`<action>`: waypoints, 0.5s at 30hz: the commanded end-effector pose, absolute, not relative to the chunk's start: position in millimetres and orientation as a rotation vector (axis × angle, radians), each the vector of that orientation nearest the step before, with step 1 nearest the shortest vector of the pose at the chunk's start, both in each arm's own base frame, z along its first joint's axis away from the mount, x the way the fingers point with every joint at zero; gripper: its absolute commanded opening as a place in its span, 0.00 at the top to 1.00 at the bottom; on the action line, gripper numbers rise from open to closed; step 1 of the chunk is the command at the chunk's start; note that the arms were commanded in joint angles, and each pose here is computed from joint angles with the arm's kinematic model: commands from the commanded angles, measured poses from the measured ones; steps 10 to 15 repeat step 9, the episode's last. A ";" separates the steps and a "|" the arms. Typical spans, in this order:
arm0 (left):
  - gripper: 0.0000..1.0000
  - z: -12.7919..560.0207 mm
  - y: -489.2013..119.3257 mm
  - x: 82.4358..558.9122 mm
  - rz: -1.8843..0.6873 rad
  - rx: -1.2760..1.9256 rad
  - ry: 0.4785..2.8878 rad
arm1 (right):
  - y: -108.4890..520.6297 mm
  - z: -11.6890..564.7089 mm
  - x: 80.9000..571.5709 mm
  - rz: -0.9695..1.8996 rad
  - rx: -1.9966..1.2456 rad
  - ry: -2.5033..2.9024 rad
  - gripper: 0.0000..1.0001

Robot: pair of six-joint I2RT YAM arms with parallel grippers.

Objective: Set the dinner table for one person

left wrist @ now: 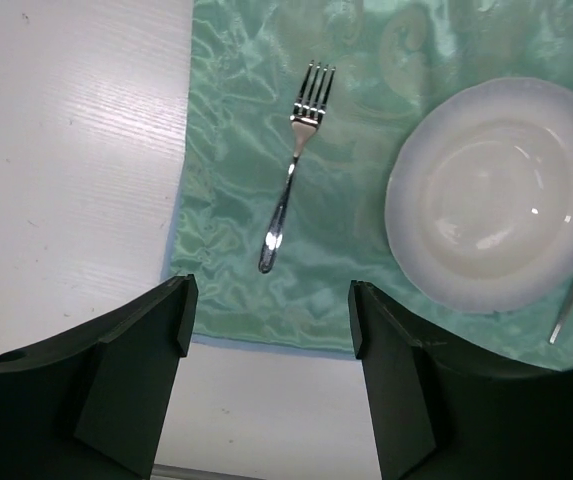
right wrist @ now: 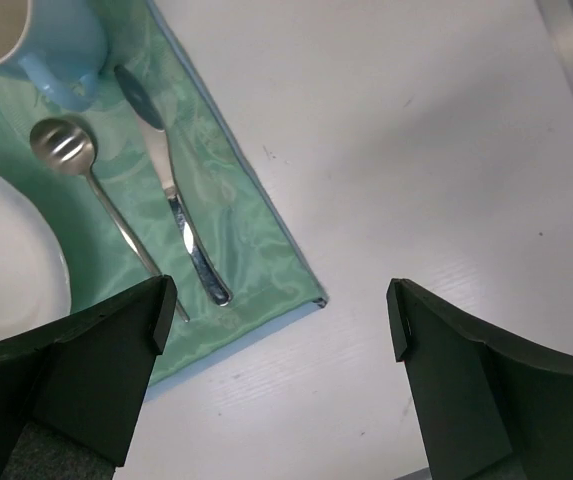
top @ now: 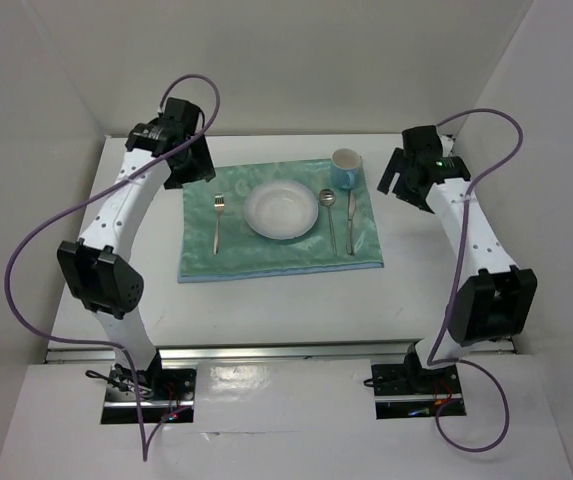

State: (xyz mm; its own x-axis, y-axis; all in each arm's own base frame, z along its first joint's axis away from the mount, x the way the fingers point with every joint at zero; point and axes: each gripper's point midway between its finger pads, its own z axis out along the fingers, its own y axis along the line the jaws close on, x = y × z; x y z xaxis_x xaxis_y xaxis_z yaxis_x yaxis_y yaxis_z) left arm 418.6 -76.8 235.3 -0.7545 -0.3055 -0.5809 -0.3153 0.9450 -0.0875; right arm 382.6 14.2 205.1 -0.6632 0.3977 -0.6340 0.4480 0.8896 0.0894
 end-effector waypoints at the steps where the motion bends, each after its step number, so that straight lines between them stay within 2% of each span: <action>1: 0.20 271.1 -87.4 413.5 -0.118 -0.438 2.375 | 0.0 208.6 372.8 -0.158 0.672 2.325 0.00; 9: 0.00 278.1 -95.4 400.6 -0.208 -0.411 2.355 | -7.0 237.4 355.6 -0.136 0.621 2.240 0.00; 15: 0.00 278.1 -95.4 400.6 -0.208 -0.411 2.355 | -7.0 237.4 355.6 -0.136 0.621 2.240 0.00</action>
